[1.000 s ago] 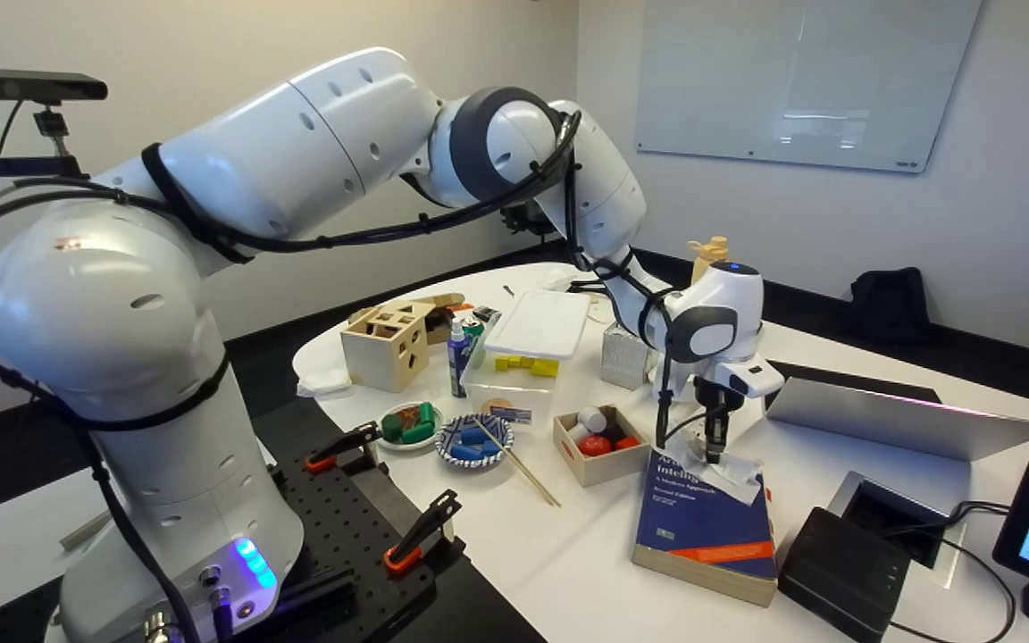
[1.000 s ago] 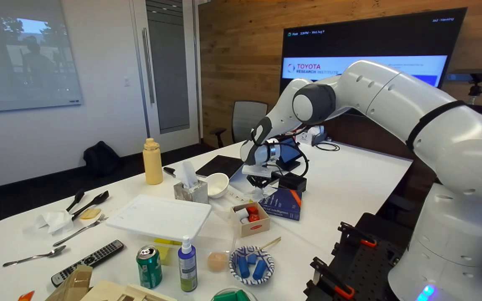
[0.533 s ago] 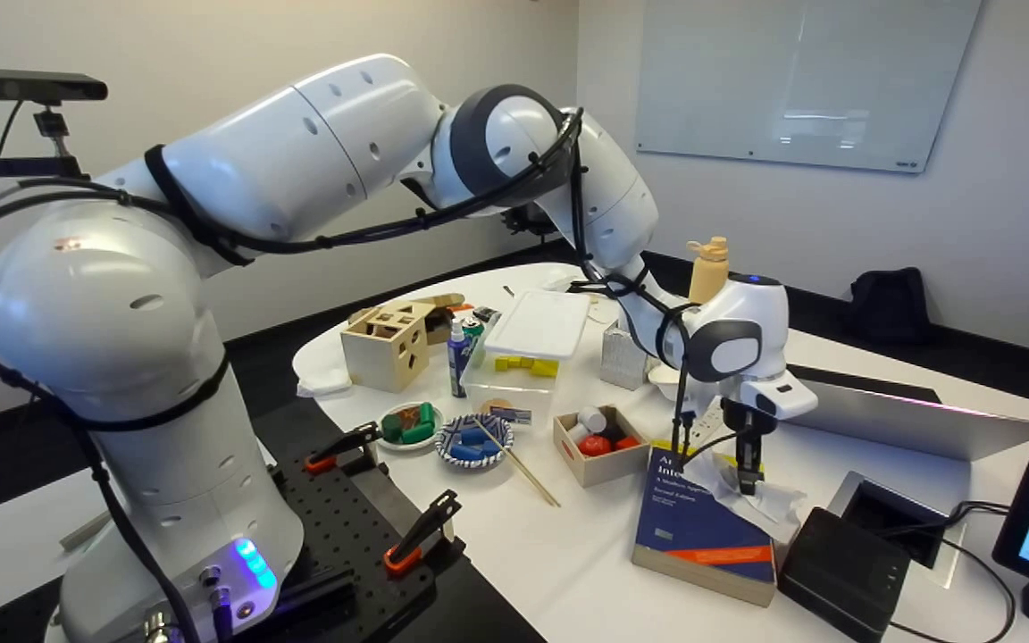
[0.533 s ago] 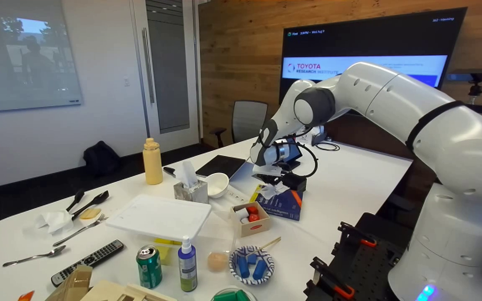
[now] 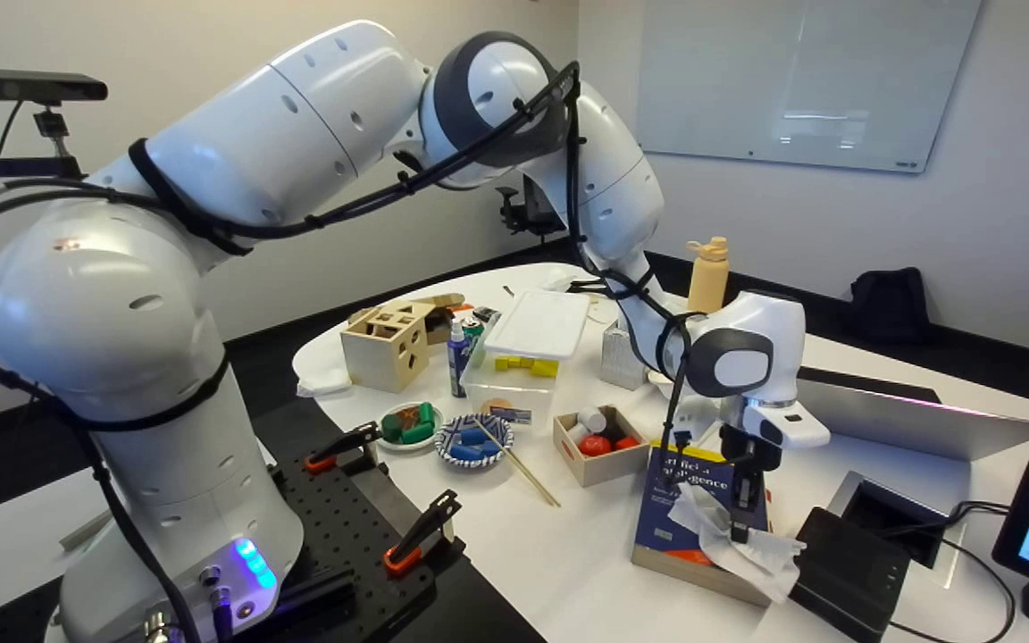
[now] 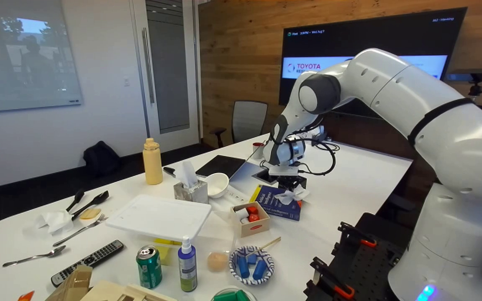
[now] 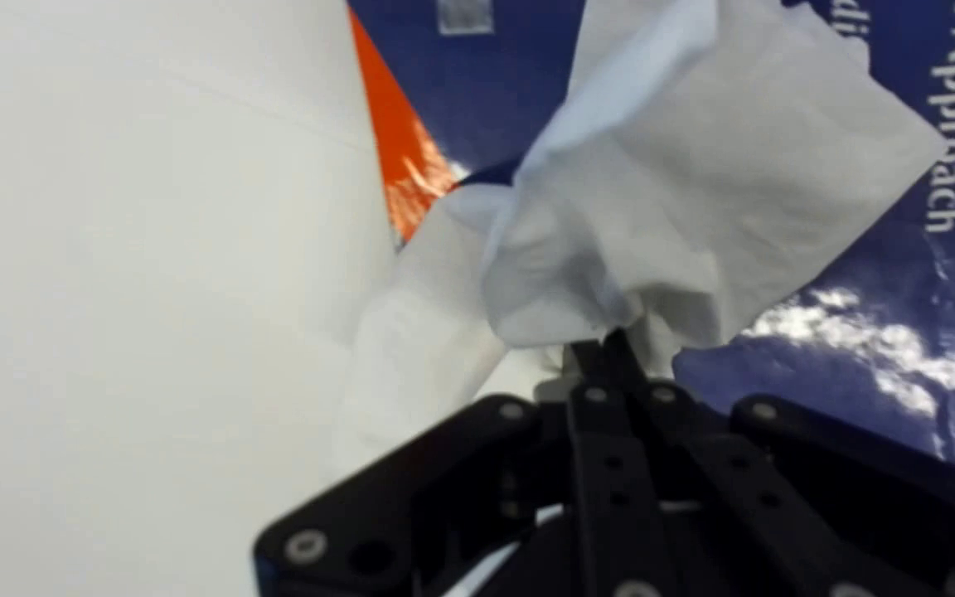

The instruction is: Use the cloth to wipe the book

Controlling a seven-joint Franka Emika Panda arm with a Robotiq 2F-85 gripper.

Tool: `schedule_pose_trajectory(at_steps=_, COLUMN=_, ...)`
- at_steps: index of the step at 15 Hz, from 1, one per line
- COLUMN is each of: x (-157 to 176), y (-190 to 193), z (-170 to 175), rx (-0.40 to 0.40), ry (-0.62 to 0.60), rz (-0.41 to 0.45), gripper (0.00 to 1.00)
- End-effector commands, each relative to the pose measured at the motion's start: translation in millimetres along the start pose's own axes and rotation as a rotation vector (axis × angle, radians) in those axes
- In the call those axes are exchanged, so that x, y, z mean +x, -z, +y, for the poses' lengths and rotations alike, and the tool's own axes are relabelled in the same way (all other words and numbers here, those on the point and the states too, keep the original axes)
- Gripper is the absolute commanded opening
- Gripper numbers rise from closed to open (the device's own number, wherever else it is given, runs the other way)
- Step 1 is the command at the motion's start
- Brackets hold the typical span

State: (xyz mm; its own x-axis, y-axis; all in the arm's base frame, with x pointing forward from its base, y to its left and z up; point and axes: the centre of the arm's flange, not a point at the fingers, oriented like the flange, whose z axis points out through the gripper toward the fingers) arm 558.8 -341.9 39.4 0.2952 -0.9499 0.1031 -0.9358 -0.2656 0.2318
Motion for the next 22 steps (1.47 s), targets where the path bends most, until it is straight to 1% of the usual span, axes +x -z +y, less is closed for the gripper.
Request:
schedule_pose_trajectory(at_steps=1, x=-11, y=27, z=40, rx=-0.048, ry=-0.003, rz=-0.076, gripper=0.00)
schedule_pose_trajectory(at_steps=3, x=-5, y=31, z=51, rx=-0.042, ry=-0.062, rz=-0.061, gripper=0.00)
schedule_pose_trajectory(at_steps=4, x=2, y=32, z=55, rx=-0.014, ry=-0.111, rz=-0.009, gripper=0.00)
schedule_pose_trajectory(at_steps=6, x=22, y=32, z=63, rx=0.034, ry=-0.173, rz=0.042, gripper=0.00)
schedule_pose_trajectory(at_steps=9, x=48, y=22, z=76, rx=0.028, ry=-0.248, rz=0.080, gripper=0.00)
schedule_pose_trajectory(at_steps=10, x=54, y=17, z=83, rx=0.007, ry=-0.270, rz=0.099, gripper=0.00)
schedule_pose_trajectory(at_steps=14, x=75, y=0, z=111, rx=-0.034, ry=-0.374, rz=0.106, gripper=0.00)
schedule_pose_trajectory(at_steps=15, x=77, y=-4, z=114, rx=-0.029, ry=-0.384, rz=0.097, gripper=0.27)
schedule_pose_trajectory(at_steps=16, x=78, y=-9, z=116, rx=-0.011, ry=-0.392, rz=0.087, gripper=0.28)
schedule_pose_trajectory(at_steps=17, x=77, y=-12, z=116, rx=0.004, ry=-0.393, rz=0.071, gripper=0.33)
schedule_pose_trajectory(at_steps=20, x=71, y=-18, z=112, rx=0.031, ry=-0.385, rz=0.016, gripper=0.57)
schedule_pose_trajectory(at_steps=22, x=64, y=-15, z=107, rx=0.050, ry=-0.370, rz=-0.001, gripper=0.70)
